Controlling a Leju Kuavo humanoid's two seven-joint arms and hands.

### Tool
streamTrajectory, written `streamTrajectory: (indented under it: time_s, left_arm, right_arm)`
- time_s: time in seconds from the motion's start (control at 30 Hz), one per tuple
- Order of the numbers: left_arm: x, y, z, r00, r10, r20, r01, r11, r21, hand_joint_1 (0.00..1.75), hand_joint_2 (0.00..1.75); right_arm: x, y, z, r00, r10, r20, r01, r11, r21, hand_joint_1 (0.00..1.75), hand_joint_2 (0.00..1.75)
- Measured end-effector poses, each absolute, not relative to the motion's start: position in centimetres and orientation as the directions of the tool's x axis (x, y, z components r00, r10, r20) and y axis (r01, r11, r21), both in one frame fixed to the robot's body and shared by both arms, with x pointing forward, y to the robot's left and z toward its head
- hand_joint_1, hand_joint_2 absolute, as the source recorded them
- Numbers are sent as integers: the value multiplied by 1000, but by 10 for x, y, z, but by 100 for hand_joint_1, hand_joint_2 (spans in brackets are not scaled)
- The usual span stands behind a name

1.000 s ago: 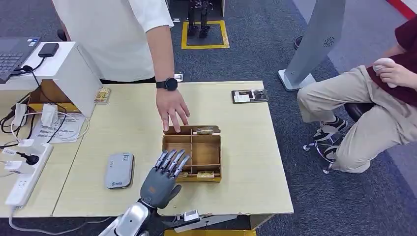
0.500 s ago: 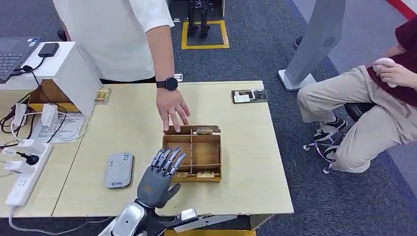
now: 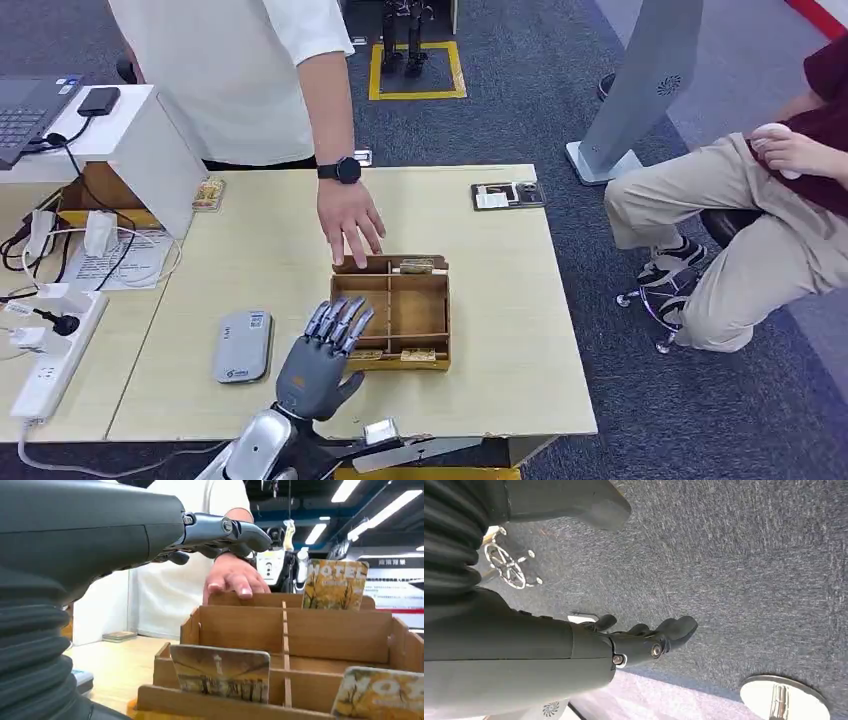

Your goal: Pass the card to the sensor for recognition and then transmit it.

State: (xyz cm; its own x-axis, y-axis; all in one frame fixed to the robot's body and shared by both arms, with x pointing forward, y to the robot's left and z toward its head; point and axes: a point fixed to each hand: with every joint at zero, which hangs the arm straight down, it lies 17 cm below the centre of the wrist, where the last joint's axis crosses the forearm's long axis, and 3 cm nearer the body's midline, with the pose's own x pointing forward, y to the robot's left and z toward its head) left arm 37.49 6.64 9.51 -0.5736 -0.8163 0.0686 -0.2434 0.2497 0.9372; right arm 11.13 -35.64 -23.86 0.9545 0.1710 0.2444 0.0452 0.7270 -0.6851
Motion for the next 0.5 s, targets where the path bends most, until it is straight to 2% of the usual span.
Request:
streamTrajectory:
  time_s: [0.5]
  left_arm:
    - [374,64,92,-580,-813,49,-240,228,943,0,175]
  right_arm:
    - [111,-356,-239,955,168,245,47,727,-685,0,175]
